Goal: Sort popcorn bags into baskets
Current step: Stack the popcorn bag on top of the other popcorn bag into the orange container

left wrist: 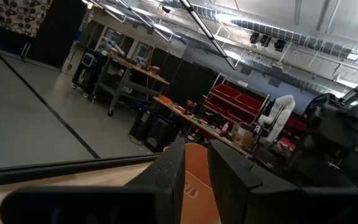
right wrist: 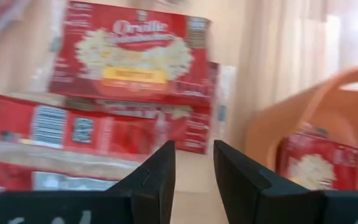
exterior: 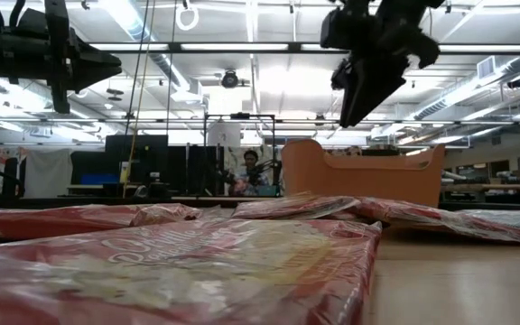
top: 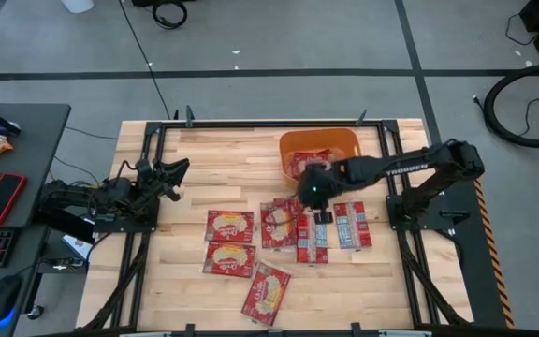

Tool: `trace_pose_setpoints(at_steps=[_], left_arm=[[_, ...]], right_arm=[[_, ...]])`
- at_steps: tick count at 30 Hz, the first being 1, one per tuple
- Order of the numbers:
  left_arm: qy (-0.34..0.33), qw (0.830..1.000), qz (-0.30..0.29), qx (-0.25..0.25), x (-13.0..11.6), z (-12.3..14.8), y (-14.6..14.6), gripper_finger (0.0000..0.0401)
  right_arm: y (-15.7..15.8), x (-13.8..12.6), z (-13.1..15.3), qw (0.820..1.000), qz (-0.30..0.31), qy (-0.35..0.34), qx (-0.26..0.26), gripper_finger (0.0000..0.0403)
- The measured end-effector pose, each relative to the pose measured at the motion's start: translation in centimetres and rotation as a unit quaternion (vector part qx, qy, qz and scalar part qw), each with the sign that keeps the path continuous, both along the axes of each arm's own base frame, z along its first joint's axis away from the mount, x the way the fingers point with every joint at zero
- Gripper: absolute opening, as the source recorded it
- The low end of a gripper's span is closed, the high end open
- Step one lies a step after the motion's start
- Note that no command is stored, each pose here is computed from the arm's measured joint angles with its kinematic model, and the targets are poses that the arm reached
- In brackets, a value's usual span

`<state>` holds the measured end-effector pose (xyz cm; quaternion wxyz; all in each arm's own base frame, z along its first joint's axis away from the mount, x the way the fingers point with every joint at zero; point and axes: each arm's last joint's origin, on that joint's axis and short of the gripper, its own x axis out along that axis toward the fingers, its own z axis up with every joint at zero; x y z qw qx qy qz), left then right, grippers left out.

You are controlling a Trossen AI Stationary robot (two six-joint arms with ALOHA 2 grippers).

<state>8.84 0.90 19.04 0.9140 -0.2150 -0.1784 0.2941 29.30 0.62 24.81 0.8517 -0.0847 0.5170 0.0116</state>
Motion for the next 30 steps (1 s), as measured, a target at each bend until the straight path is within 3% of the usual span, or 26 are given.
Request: trace_pose_setpoints(at_steps=[5, 12, 17, 25, 30], left_arm=[[-0.001, 1.0, 0.001, 0.0, 0.0, 0.0, 0.0, 0.0073], [0.004, 0.999, 0.026, 0.048, -0.3, 0.7, 0.1, 0.0073], [0.002, 0.998, 0.027, 0.049, -0.3, 0.8, 0.1, 0.0073], [-0.01, 0.999, 0.019, 0.027, -0.2, 0.6, 0.1, 0.0073], [-0.01, 0.999, -0.033, 0.015, 0.1, 0.3, -0.2, 0.0073]], right_arm=[[2.3, 0.3, -0.7, 1.0, 0.013, 0.01, 0.013, 0.0114], [4.7, 3.1, -3.3, 0.997, 0.05, 0.054, 0.006, 0.0115], [6.7, 4.6, -4.4, 0.994, 0.082, 0.067, -0.003, 0.0119], [10.8, 5.1, -5.3, 0.985, 0.149, 0.042, -0.076, 0.015], [12.7, 4.6, -5.9, 0.969, 0.195, 0.041, -0.145, 0.0193]])
